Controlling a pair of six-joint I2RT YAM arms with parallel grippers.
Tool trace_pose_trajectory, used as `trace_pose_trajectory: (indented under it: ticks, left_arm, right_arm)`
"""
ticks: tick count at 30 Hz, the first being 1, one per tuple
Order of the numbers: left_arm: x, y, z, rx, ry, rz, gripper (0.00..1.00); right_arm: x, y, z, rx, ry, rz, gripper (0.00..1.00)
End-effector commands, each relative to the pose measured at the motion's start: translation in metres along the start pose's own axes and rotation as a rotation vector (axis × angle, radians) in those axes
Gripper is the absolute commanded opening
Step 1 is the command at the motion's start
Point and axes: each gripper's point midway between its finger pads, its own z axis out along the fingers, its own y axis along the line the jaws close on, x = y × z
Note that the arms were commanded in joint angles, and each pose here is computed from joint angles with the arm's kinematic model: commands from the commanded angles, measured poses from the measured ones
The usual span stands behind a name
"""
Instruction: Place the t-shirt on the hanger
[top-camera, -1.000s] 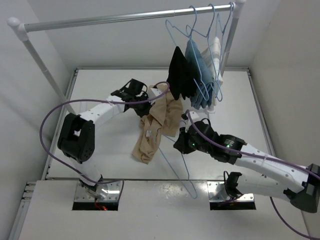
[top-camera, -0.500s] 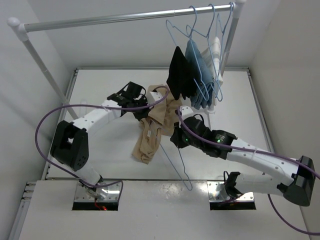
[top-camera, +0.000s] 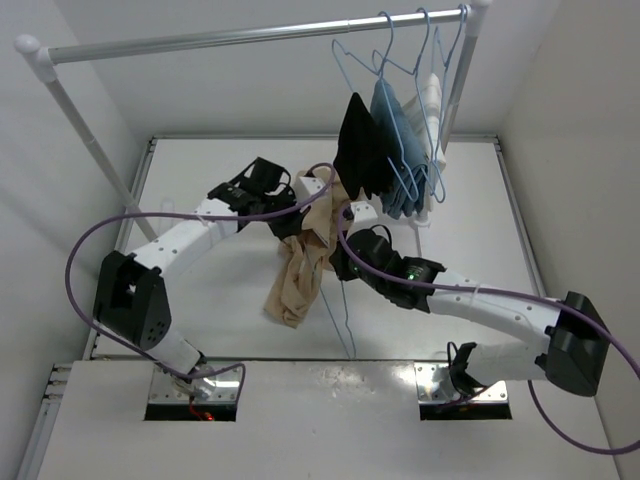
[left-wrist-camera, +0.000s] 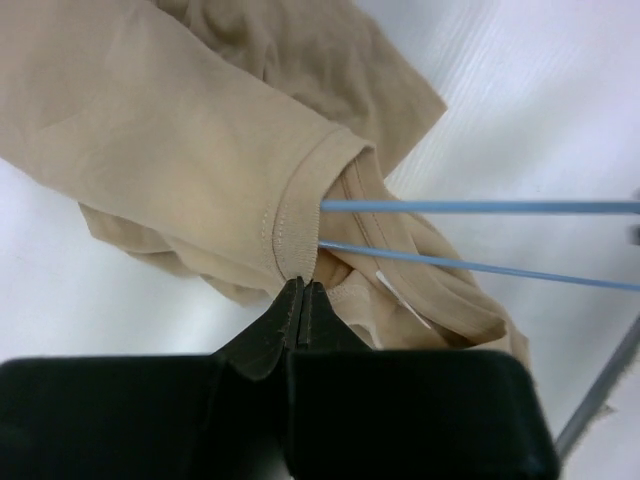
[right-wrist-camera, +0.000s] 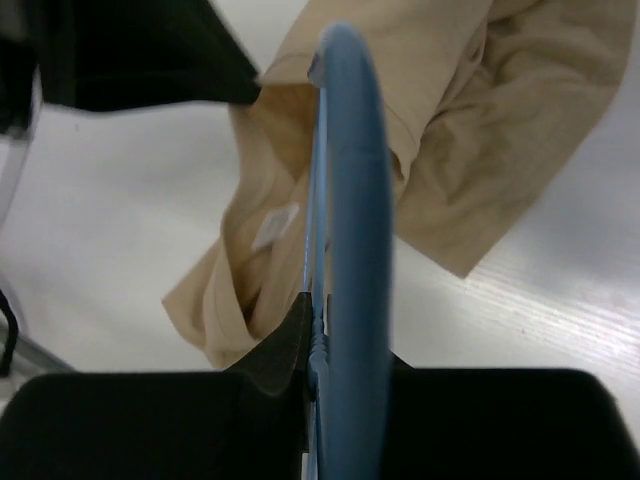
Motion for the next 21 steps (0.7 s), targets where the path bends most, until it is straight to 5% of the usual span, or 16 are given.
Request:
trace_pose_trajectory:
  ticks: [1,14,21]
  left_arm:
    - [-0.031,-0.018,-0.034,0.037,-0.086,0.002,0.0]
    - [0.022,-0.055,-0.049,0.106,0.034,0.122,0.0]
    - [0.022,-0.07,-0.049,0.142,0.024,0.142,0.0]
  right_arm:
    - [-0.041,0.004,0.012,0.011,-0.184,0.127,0.0]
    - [-0.073,-0.012,0.05,0.081,-0.307,0.322,0.0]
    - [-0.067,0.01,0.065,-0.049,-0.276,0.229,0.0]
